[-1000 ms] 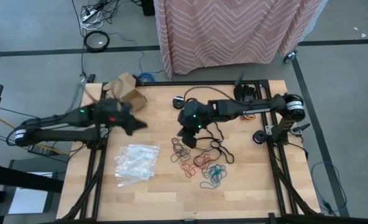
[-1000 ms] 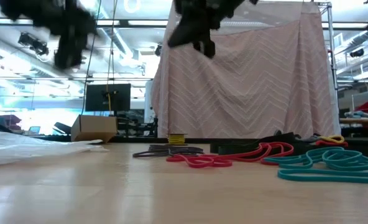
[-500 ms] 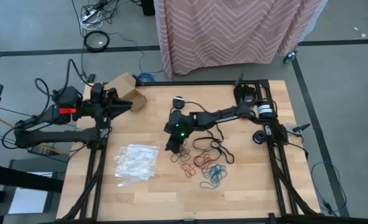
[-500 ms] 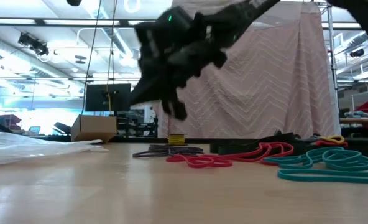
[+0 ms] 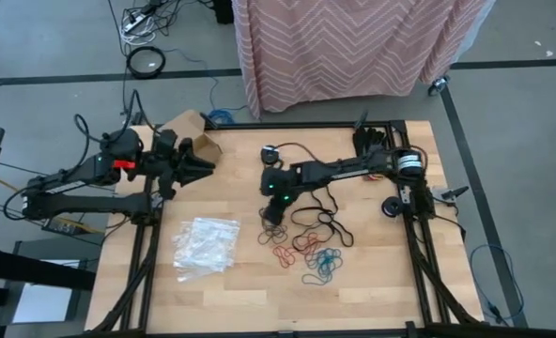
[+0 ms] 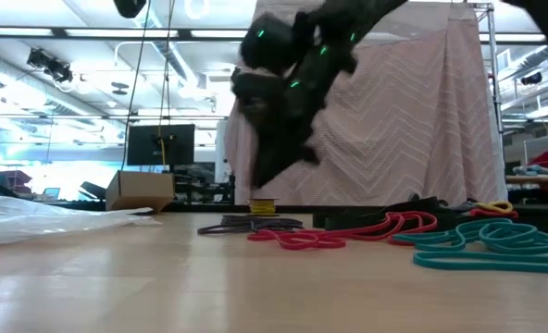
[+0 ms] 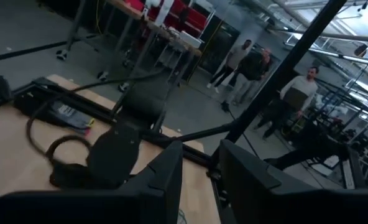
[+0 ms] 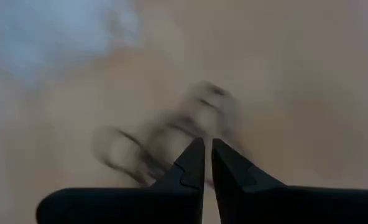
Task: Sort rubber bands
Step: Put the black rubber band into the transparent zip bag
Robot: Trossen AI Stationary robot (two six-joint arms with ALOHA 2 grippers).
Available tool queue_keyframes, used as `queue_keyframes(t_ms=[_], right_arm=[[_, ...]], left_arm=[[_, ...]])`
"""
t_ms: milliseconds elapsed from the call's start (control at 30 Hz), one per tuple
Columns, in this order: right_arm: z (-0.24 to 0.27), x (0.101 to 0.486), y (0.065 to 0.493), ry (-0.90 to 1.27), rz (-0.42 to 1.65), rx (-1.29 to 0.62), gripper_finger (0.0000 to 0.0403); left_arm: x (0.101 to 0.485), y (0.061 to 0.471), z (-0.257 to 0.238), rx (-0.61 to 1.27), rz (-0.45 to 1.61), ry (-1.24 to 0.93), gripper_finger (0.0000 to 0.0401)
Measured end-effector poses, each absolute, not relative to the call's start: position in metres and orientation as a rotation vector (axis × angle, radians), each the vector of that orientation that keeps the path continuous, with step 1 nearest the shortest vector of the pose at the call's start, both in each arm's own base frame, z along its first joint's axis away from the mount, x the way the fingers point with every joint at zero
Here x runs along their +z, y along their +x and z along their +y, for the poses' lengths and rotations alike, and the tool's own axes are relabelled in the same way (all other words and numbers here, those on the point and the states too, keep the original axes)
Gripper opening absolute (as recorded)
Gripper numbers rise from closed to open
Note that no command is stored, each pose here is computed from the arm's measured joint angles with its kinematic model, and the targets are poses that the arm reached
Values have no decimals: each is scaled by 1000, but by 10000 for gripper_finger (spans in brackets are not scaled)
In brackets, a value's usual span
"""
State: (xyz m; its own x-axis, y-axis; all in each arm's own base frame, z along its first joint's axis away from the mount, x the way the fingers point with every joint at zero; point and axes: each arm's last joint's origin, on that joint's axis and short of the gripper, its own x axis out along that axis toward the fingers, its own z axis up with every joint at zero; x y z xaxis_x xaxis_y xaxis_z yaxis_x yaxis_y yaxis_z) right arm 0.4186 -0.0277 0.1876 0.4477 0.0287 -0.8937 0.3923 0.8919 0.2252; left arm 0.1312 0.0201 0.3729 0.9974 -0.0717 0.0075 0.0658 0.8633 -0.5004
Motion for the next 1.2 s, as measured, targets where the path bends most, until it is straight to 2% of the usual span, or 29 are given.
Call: queue_keyframes(t_ms=[100,233,400,500,600,700,800,867,933,967,1100,1200], right_arm=[[-38,197,395,334,1181,-353,23],[-59,196,363,374,1243,-420,41],[-80,189,323,560,1227,-446,98],[-85,172,308,699,1207,-439,139],[-83,154,305,782,1182,-435,171],[-74,139,308,803,1179,-453,186],[-64,137,310,768,1178,-529,164],[-60,140,311,730,1175,-558,113],[-56,141,312,690,1191,-554,41],[-54,142,313,670,1198,-547,22],[-47,148,315,676,1215,-556,4],[-44,172,321,655,1160,-521,1]], left_arm=[[372,131,20,-71,17,-516,115],[371,133,21,-65,26,-505,115],[372,133,21,-66,22,-503,115],[371,133,21,-65,24,-503,115],[371,133,21,-65,24,-503,115],[371,133,21,-65,25,-503,115],[371,133,21,-60,26,-509,115],[370,133,21,-55,28,-510,115],[370,133,21,-50,27,-511,115],[370,133,21,-45,26,-510,115],[369,134,22,-37,30,-509,115],[369,135,22,-36,34,-509,115]])
